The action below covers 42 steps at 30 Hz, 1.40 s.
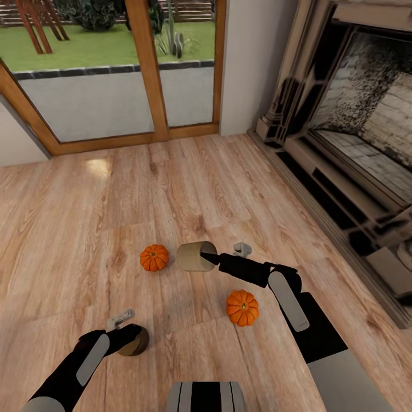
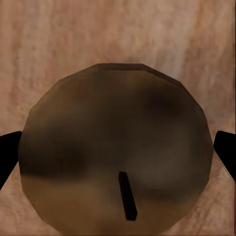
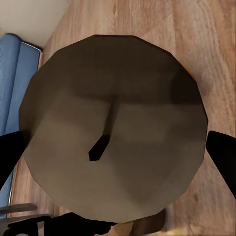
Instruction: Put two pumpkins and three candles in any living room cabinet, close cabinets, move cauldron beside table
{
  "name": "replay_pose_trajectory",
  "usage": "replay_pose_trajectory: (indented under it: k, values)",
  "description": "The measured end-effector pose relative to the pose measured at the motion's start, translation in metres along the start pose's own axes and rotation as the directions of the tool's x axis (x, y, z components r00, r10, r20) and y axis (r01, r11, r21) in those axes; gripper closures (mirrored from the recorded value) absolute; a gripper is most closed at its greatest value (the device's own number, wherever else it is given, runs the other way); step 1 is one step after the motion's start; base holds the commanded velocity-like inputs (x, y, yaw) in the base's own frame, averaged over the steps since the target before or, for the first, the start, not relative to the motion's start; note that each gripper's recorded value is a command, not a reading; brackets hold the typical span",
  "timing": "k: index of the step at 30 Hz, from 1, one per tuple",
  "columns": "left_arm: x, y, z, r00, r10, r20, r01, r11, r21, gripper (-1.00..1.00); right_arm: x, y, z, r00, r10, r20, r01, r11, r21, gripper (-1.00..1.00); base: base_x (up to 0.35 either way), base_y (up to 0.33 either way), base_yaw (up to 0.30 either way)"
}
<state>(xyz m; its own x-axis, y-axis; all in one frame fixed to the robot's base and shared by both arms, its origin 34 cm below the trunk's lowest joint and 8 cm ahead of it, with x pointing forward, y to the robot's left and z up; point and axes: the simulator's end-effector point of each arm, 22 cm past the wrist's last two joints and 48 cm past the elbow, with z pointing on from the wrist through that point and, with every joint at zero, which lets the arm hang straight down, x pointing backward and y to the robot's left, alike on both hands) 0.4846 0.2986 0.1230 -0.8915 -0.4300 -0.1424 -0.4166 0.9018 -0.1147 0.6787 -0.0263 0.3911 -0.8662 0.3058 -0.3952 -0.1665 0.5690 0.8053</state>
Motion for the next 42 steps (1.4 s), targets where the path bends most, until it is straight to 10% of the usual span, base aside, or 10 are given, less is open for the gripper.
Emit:
replay_pose_trajectory:
  k: [23, 30, 42]
  values:
    - [-0.068, -0.009, -0.056, 0.994, 0.004, 0.106, -0.010, 0.998, 0.062, 1.00, -0.026, 0.037, -0.021, 0.997, -0.055, 0.048, 0.055, 0.998, -0.014, 1.00, 0.000, 0.000, 0.000]
    - [-0.092, -0.017, -0.121, 0.997, -0.072, -0.039, 0.079, 0.967, 0.243, 1.00, -0.033, 0.047, -0.028, 0.996, -0.065, 0.063, 0.066, 0.998, -0.013, 1.00, 0.000, 0.000, 0.000]
    - [-0.120, -0.008, -0.154, 0.990, -0.142, 0.008, 0.134, 0.949, 0.284, 1.00, -0.046, 0.068, -0.040, 0.991, -0.095, 0.093, 0.097, 0.995, -0.021, 1.00, -0.101, 0.000, 0.000]
